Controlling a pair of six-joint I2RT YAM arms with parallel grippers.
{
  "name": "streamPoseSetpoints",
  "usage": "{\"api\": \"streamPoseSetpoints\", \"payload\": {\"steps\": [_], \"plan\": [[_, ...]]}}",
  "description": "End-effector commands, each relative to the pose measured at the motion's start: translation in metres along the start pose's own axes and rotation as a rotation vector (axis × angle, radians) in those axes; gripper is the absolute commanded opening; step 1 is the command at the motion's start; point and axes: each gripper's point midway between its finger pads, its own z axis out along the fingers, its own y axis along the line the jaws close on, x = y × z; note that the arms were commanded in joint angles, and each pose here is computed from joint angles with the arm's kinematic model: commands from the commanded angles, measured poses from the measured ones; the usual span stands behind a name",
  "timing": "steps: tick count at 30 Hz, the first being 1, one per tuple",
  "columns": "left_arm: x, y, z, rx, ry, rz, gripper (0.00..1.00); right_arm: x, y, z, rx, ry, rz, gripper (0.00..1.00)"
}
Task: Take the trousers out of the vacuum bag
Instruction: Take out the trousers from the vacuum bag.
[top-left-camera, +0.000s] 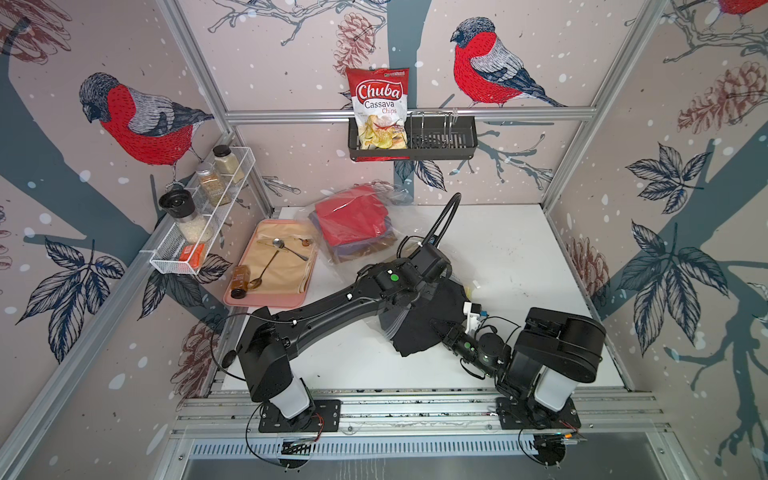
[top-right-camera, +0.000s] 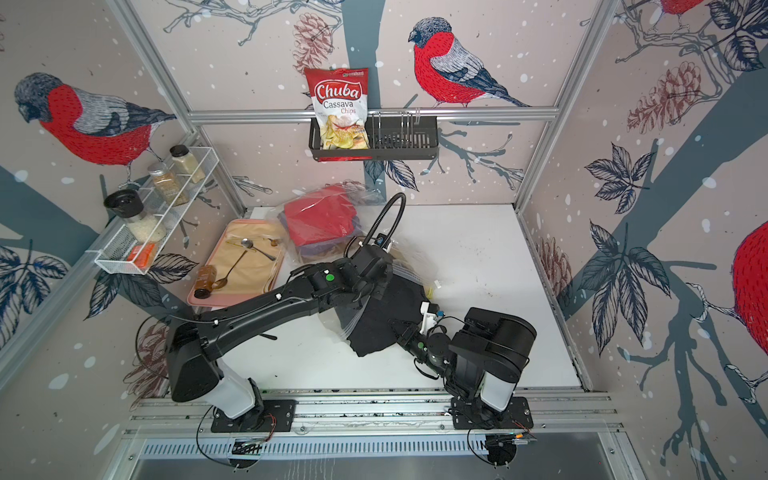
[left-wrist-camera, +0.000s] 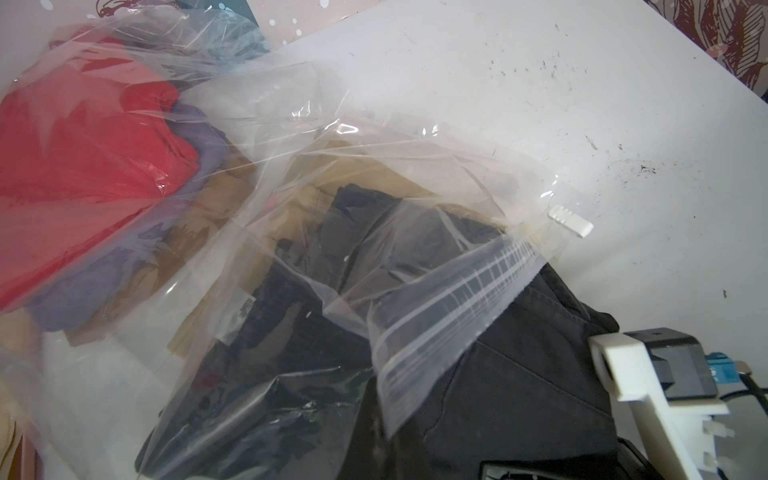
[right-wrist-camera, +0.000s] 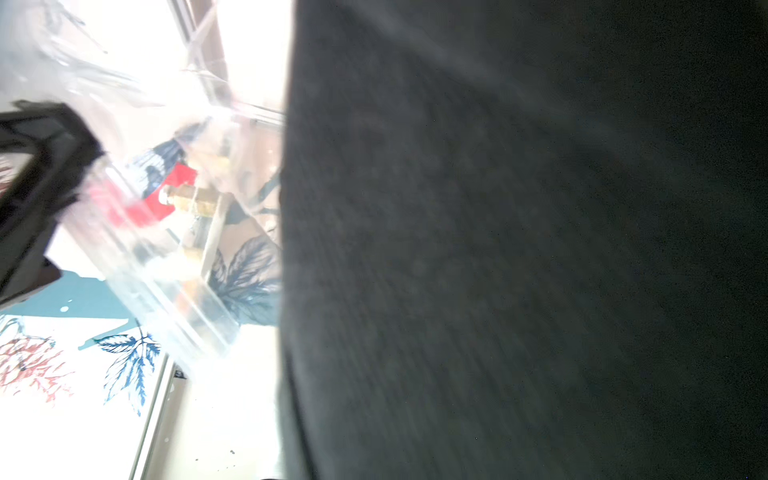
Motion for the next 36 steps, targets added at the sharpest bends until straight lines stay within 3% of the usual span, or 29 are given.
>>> {"api": "streamPoseSetpoints", "payload": {"steps": [1, 19, 30, 36], "plan": [[-0.009, 0.005, -0.002, -0.006, -0.036, -0.028, 0.0, -0.016, 0.04, -0.007, -0.153, -0.064, 0.0, 0.01], [-0.009, 0.018, 0.0, 0.048, -0.054, -0.098, 0.0, -0.015, 0.037, -0.03, 0.053, -0.032, -0.16, 0.0], [-0.003, 0.016, 0.003, 0.085, -0.054, -0.119, 0.0, -0.036, 0.062, -0.065, 0.078, -0.063, -0.243, 0.0], [0.0, 0.015, 0.003, 0.1, -0.056, -0.129, 0.06, -0.049, 0.088, -0.085, 0.089, -0.064, -0.289, 0.0]]}}
